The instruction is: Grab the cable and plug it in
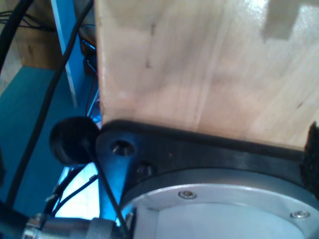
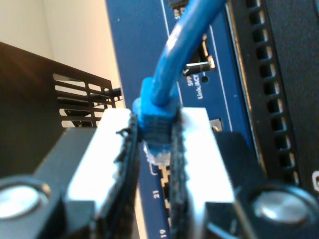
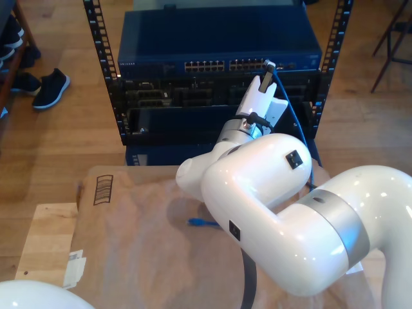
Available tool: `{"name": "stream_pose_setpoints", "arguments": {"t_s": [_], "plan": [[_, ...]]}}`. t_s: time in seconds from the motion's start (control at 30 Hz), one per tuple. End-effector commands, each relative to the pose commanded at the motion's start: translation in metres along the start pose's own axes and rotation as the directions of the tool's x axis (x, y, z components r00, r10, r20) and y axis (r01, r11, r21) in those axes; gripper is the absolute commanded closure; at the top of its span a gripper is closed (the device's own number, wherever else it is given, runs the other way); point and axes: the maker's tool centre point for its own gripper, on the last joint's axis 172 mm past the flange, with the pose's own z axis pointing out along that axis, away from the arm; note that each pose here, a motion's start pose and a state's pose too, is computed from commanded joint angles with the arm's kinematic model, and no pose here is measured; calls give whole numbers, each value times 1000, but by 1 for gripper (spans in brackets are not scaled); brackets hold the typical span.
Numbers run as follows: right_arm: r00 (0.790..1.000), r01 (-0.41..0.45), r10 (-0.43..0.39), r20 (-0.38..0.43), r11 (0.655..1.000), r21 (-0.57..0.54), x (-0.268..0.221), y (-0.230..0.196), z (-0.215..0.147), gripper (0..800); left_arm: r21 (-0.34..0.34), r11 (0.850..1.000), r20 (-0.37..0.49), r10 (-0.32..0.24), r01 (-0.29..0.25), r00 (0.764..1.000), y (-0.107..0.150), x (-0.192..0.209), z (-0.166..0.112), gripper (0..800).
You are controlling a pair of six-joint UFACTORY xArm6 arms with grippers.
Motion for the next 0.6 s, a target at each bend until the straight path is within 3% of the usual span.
{"name": "stream_pose_setpoints", "arguments": {"t_s": [0.6], "plan": [[1000,-3,3,2,1000,-3,-1,1,2,800,-1,1000,0,-1,1,1000,0,0,0,0]]}}
